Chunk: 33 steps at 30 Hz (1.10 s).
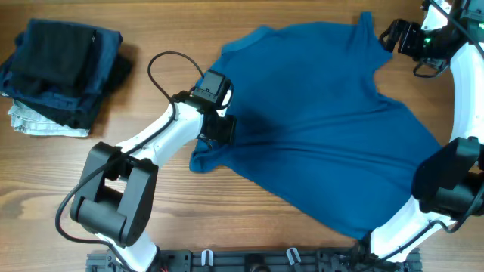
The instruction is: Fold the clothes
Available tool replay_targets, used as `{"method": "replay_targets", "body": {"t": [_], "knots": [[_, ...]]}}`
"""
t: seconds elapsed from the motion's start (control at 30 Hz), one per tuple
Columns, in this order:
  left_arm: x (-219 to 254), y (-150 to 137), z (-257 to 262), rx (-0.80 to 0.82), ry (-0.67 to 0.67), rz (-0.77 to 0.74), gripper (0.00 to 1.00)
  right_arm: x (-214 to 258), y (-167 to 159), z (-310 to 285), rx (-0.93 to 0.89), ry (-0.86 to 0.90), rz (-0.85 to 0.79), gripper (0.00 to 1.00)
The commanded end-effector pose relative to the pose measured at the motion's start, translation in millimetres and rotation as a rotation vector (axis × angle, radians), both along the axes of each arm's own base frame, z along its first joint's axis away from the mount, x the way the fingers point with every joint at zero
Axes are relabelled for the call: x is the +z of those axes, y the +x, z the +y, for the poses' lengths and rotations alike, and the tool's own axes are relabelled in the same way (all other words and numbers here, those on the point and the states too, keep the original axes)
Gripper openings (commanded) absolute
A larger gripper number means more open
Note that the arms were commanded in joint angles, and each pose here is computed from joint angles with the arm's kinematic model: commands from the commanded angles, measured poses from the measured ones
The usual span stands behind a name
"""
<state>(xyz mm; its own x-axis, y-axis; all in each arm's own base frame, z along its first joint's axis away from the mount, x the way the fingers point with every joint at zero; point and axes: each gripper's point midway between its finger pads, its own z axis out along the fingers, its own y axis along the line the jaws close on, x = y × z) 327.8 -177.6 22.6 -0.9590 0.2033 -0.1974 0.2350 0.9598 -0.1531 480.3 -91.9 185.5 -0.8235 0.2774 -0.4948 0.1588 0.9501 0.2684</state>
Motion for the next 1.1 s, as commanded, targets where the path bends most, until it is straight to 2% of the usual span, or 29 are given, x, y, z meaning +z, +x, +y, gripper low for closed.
{"method": "replay_targets", "body": {"t": [0.0, 0.1, 0.27, 0.33, 0.4, 0.47, 0.5, 0.53, 0.57, 0.63, 0.87, 1.07], "knots": [[-7.2, -6.1, -3.0, -0.013, -0.005, 0.025, 0.53, -5.2, 1.5, -2.3, -0.004, -0.003, 0.008, 1.00], [-7.5, -8.1, -2.0, -0.013, -0.001, 0.033, 0.45, -5.2, 1.5, -2.3, -0.004, -0.003, 0.008, 1.00], [-7.9, -9.6, -1.3, -0.014, 0.002, 0.039, 0.39, -5.2, 1.5, -2.3, -0.004, -0.004, 0.008, 1.00], [-7.7, -9.2, -1.4, -0.014, 0.002, 0.037, 0.31, -5.2, 1.5, -2.3, -0.004, -0.004, 0.008, 1.00], [-7.8, -9.4, -1.3, -0.013, 0.002, 0.038, 0.18, -5.2, 1.5, -2.3, -0.004, -0.004, 0.008, 1.00], [-7.7, -9.3, -1.4, -0.013, 0.002, 0.038, 0.16, -5.2, 1.5, -2.3, -0.004, -0.004, 0.008, 1.00], [-7.6, -9.2, -1.4, -0.013, 0.001, 0.037, 0.08, -5.2, 1.5, -2.3, -0.004, -0.004, 0.008, 1.00], [-6.7, -7.0, 1.8, -0.006, 0.014, 0.029, 0.04, -5.2, 1.5, -2.3, -0.004, -0.003, 0.008, 1.00], [-4.4, -2.8, 11.9, 0.012, 0.058, 0.011, 0.04, -5.2, 1.5, -2.3, -0.004, -0.004, 0.008, 1.00], [9.8, 8.7, 50.0, 0.155, 0.161, -0.018, 0.04, -5.2, 1.5, -2.3, -0.004, -0.004, 0.008, 1.00], [39.8, 17.3, 145.6, 0.510, 0.158, -0.011, 0.04, -5.2, 1.5, -2.3, -0.004, -0.004, 0.008, 1.00], [35.4, 2.7, 214.0, 0.750, 0.192, 0.059, 0.04, -5.2, 1.5, -2.3, -0.004, -0.004, 0.008, 1.00]]}}
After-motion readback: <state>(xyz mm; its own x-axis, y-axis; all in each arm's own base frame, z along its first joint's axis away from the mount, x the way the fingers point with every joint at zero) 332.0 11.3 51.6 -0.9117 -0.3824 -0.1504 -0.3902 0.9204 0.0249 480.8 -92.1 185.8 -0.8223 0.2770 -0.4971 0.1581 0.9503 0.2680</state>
